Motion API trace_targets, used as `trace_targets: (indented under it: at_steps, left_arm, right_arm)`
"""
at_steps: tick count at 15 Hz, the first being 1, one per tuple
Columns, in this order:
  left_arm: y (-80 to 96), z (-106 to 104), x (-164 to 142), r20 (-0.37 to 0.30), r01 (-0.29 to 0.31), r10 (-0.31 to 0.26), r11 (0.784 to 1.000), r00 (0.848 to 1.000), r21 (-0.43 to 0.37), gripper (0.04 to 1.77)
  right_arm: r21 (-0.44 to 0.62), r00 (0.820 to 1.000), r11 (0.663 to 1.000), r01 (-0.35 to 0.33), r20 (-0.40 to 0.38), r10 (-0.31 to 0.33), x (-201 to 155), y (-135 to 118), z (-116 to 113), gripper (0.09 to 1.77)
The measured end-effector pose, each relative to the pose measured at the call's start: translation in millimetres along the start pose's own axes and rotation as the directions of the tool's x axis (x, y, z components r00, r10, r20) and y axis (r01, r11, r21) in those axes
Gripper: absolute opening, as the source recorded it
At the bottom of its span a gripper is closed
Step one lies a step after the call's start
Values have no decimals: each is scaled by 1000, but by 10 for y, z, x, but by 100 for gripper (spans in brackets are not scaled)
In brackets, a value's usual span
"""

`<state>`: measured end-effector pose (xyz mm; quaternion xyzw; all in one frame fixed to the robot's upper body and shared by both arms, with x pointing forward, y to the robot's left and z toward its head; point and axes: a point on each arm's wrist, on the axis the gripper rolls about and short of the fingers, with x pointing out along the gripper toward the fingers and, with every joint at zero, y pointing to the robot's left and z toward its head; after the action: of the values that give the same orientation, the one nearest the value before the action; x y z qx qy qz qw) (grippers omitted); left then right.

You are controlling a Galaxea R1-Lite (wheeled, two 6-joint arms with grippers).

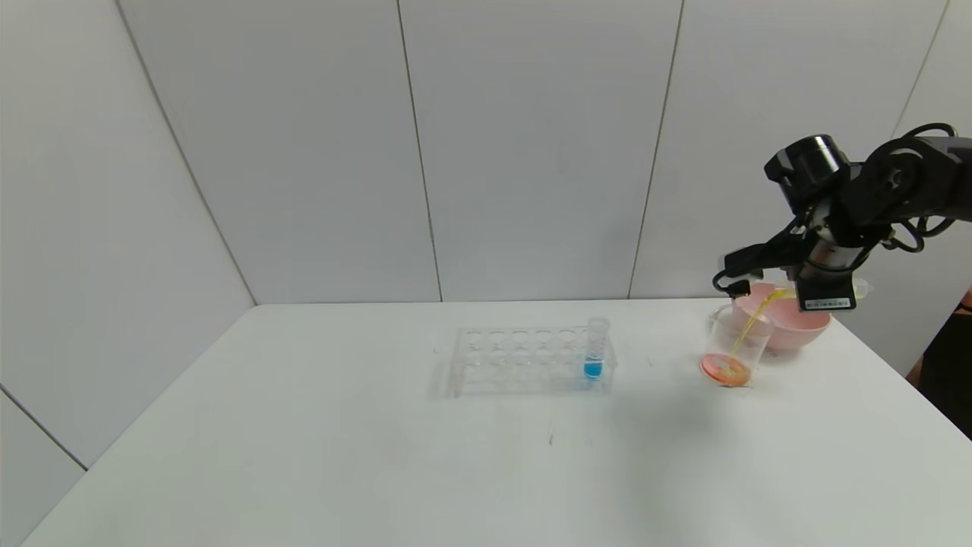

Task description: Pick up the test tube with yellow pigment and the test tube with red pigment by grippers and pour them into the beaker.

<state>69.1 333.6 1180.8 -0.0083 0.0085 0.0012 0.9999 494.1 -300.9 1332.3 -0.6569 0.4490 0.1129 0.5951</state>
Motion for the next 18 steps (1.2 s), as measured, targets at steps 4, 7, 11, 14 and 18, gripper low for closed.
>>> trace_targets:
  at_steps: [4,7,11,14,18]
  left_arm:
    - [0,0,0,0,0,0,1000,1000,0,172]
    - [0,0,0,0,0,0,1000,1000,0,172]
    - [0,0,0,0,0,0,1000,1000,0,172]
    - [0,0,0,0,0,0,1000,1000,0,172]
    - [0,0,0,0,0,0,1000,1000,0,172]
  right_arm:
    - [-29,999,1000,4,-37,-5,-6,20,51,49]
    - [-69,996,998,15,-92,-21,-18,38,107,49]
    - [-134,987,990,42,-146,-62,-37,26,157,49]
    - [-144,987,989,42,-145,-63,-48,32,174,49]
    - [-150,986,988,42,-155,-66,-59,38,187,49]
